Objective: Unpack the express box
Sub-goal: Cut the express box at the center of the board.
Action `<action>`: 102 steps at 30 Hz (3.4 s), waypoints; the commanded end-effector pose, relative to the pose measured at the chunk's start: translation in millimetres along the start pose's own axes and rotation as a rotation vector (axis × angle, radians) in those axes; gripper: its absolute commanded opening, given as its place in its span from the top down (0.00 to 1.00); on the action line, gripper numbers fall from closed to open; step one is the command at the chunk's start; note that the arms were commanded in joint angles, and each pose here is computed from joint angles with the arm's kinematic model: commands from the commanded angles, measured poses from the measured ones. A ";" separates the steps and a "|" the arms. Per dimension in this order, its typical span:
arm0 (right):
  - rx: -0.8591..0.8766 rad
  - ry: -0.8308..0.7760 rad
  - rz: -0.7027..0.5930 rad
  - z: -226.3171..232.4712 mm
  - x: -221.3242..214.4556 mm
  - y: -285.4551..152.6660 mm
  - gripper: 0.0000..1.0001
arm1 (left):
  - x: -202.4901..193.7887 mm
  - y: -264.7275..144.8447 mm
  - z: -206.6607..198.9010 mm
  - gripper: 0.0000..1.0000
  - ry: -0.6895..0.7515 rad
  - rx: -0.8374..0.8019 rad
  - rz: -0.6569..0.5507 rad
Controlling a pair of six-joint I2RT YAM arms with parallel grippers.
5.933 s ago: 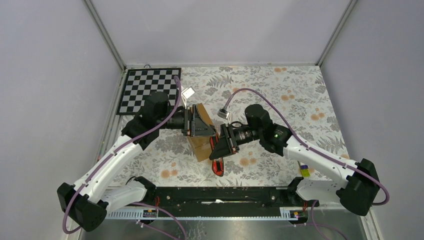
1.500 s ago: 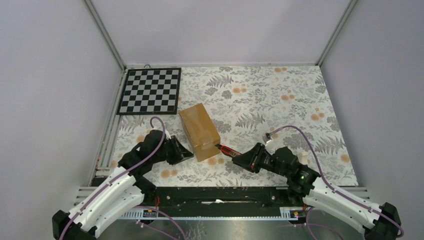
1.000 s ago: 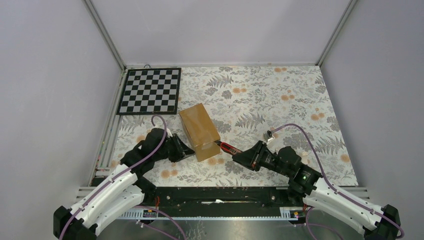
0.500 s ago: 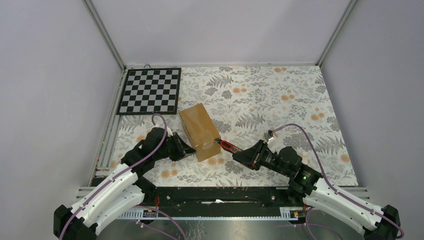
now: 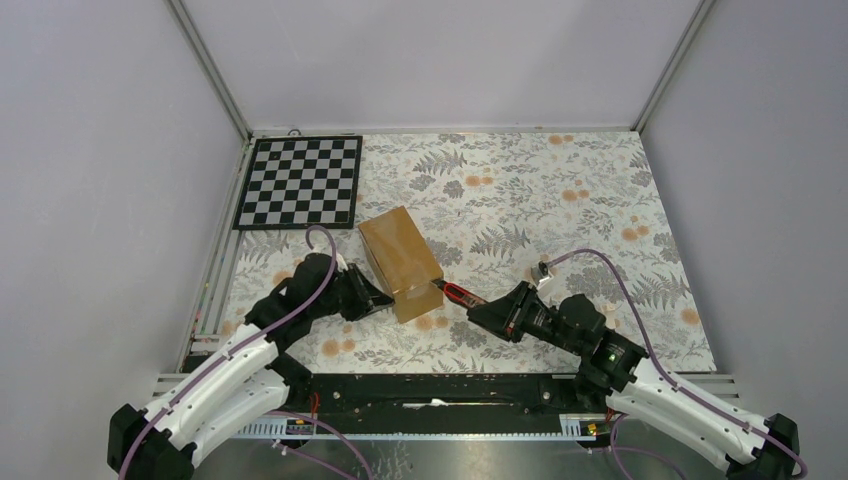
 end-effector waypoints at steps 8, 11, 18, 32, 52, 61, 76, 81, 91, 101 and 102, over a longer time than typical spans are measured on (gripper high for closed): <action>0.015 0.012 -0.085 9.8 15.4 -3.5 1.00 | 1.3 1.7 -20.6 0.83 0.017 -0.083 0.007; 0.015 0.015 -0.094 9.5 16.5 -3.5 1.00 | 0.9 3.8 -21.6 0.83 0.018 -0.088 0.011; -0.001 0.021 -0.104 6.2 17.5 -5.9 1.00 | 0.3 6.1 -26.6 0.83 0.024 -0.095 0.016; 0.013 0.042 -0.106 6.1 16.9 -6.8 1.00 | -0.8 8.0 -25.9 0.84 0.021 -0.091 0.018; 0.015 0.038 -0.100 11.2 17.0 -10.8 1.00 | -1.3 9.2 -28.3 0.86 0.025 -0.096 0.021; 0.026 0.040 -0.100 12.8 17.5 -6.7 1.00 | -1.8 9.2 -29.7 0.87 0.027 -0.098 0.023; 0.034 0.028 -0.101 19.3 19.6 -7.7 1.00 | -2.2 9.6 -30.7 0.88 0.028 -0.104 0.025; 0.038 0.026 -0.104 20.8 20.1 -9.5 1.00 | -2.6 9.6 -30.6 0.88 0.029 -0.105 0.026; 0.062 0.018 -0.104 26.5 20.9 -9.2 1.00 | -3.6 9.0 -30.5 0.89 0.028 -0.107 0.028; 0.075 0.007 -0.107 31.8 22.1 -11.1 1.00 | -3.6 9.2 -30.8 0.89 0.027 -0.107 0.027; 0.077 0.006 -0.107 32.9 22.4 -11.4 1.00 | -3.8 9.2 -30.2 0.89 0.027 -0.106 0.028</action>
Point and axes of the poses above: each gripper's point midway between its finger pads, its own y axis out along the fingers, its own z axis along the line the jaws close on, x = y × z, the point moved 2 cm from there along -y, back along the fingers, and after that the axes turned 15 degrees about -y, right-handed, at the moved point
